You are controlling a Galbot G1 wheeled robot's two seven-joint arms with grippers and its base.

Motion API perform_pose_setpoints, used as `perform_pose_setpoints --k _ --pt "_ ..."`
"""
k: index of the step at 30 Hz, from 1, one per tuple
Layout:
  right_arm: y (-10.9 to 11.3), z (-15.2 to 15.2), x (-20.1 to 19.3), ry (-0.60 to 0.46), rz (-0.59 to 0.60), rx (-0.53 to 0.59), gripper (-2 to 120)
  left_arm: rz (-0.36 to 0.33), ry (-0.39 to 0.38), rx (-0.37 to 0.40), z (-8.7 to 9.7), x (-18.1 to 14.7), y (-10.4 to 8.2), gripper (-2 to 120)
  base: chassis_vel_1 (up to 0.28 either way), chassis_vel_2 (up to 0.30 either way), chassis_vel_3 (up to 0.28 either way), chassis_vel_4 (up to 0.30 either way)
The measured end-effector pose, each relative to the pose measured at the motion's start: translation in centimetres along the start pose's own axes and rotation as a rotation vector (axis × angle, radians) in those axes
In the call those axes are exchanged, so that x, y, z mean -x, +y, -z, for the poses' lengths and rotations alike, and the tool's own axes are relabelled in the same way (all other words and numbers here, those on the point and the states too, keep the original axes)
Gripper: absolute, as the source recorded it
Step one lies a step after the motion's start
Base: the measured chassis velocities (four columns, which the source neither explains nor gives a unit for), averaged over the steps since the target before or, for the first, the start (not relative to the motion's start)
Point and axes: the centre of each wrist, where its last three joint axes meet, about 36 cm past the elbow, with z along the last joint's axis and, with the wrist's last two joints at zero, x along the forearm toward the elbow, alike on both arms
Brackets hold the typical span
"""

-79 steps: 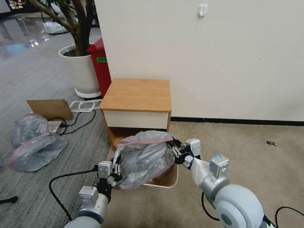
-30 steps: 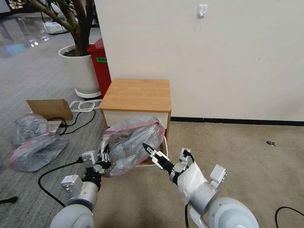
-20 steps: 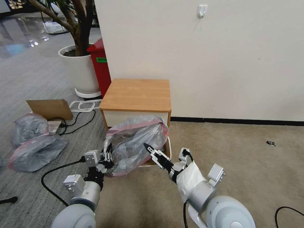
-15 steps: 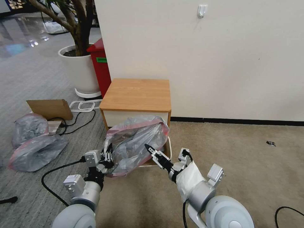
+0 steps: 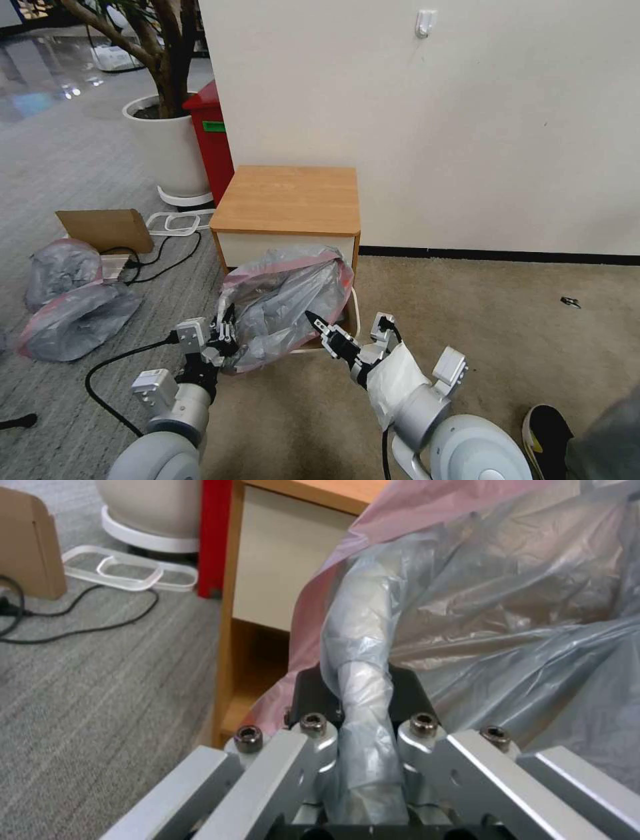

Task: Pick up the garbage bag from the table and place it over the trash can.

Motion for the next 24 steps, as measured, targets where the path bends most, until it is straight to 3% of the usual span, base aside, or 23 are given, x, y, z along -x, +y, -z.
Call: perform_pose_setpoints --k 13,24 --pt "-0.6 0.3 -2.5 0.054 -0.092 -0.038 0 0.075 0.037 -0.114 1.5 1.0 1.7 7 0.000 0.000 0.000 0.000" --pt "-1.2 0.7 -2.5 0.071 -0.128 -0.057 0 0.069 0.046 -0.138 2.0 1.0 1.6 7 0.000 0.000 0.000 0.000"
